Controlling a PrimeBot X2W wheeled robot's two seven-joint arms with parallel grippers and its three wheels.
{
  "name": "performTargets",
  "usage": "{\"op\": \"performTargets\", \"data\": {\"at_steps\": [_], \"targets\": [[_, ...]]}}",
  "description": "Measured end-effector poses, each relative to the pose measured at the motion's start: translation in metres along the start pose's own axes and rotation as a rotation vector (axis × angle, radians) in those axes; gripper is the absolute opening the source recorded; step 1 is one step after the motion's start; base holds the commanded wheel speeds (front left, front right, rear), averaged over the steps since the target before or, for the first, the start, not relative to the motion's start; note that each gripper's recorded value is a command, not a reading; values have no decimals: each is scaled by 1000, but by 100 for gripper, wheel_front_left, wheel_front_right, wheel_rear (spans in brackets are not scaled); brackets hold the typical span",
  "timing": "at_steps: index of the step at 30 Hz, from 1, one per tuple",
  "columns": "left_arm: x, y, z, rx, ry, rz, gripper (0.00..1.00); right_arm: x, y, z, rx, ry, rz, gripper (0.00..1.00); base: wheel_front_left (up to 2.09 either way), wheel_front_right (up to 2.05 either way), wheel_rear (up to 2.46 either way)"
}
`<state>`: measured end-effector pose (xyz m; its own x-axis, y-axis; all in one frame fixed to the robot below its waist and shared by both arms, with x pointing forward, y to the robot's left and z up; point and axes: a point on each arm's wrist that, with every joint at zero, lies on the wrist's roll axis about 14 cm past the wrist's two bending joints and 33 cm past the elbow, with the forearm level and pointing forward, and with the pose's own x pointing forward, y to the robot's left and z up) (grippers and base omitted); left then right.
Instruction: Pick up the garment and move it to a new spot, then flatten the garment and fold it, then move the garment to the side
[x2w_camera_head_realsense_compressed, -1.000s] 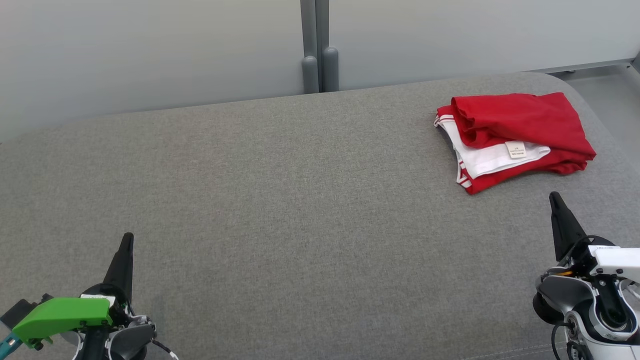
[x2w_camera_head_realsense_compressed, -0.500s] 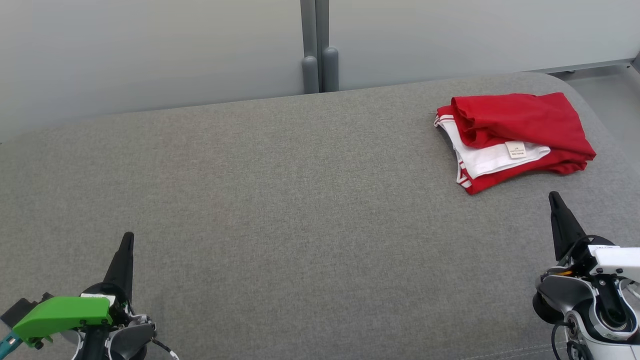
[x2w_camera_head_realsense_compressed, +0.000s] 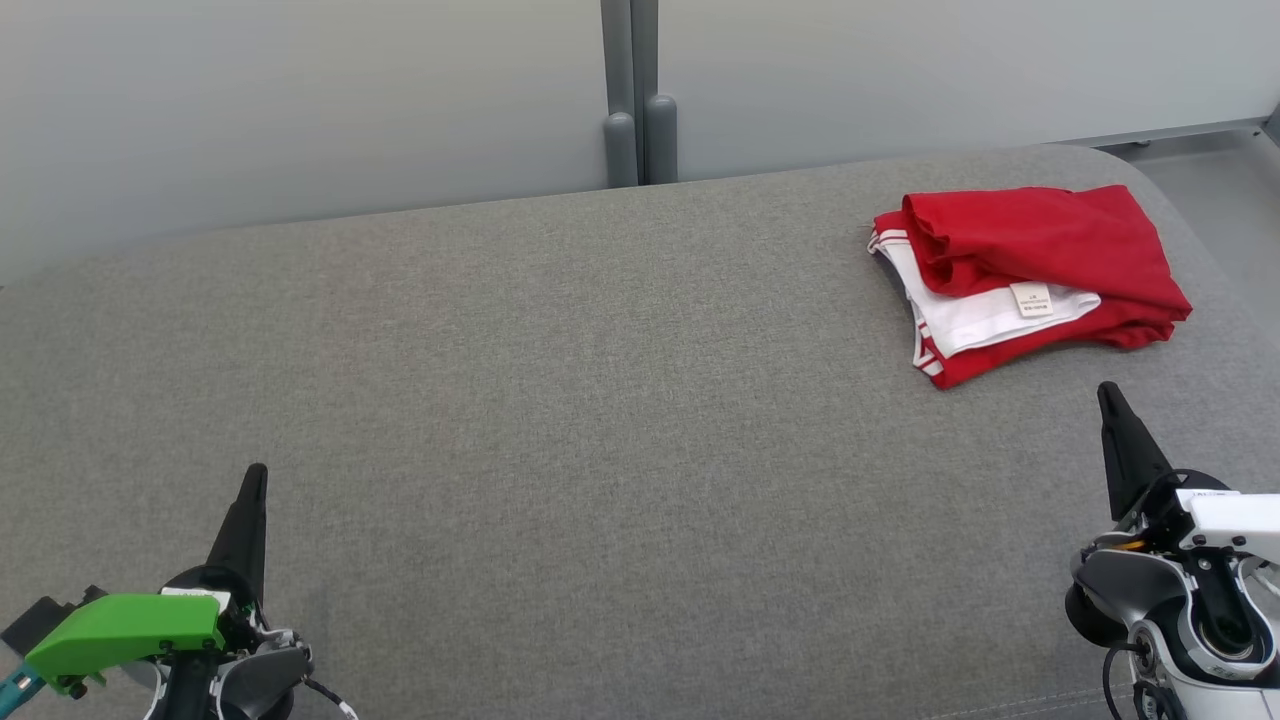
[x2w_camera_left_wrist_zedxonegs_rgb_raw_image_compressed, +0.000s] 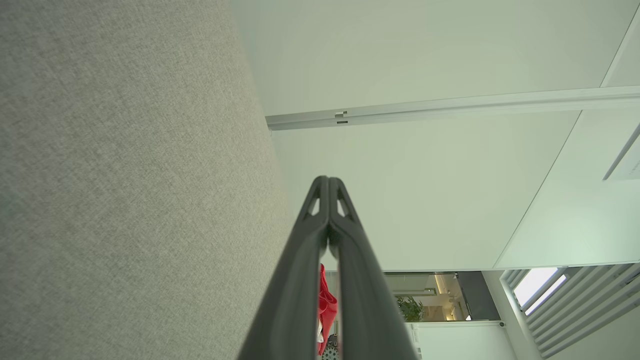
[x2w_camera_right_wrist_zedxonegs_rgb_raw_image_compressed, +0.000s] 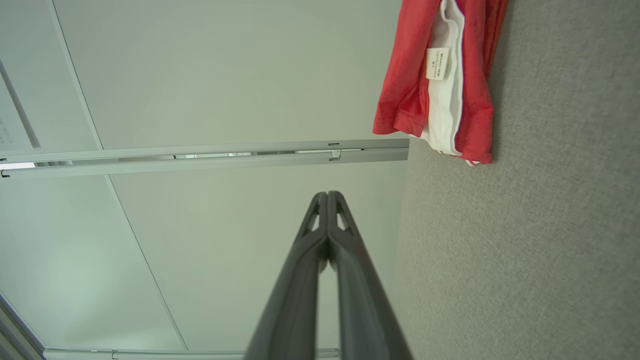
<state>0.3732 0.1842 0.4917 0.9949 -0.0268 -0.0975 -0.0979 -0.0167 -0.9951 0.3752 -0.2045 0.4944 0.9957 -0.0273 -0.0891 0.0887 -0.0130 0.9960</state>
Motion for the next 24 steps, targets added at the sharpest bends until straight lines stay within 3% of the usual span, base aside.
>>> {"op": "performTargets", "data": {"at_steps": [24], "targets": [[1,0,0,0,-1,-2,0,1,1,0,0,0,4,0,0,0,0]]}}
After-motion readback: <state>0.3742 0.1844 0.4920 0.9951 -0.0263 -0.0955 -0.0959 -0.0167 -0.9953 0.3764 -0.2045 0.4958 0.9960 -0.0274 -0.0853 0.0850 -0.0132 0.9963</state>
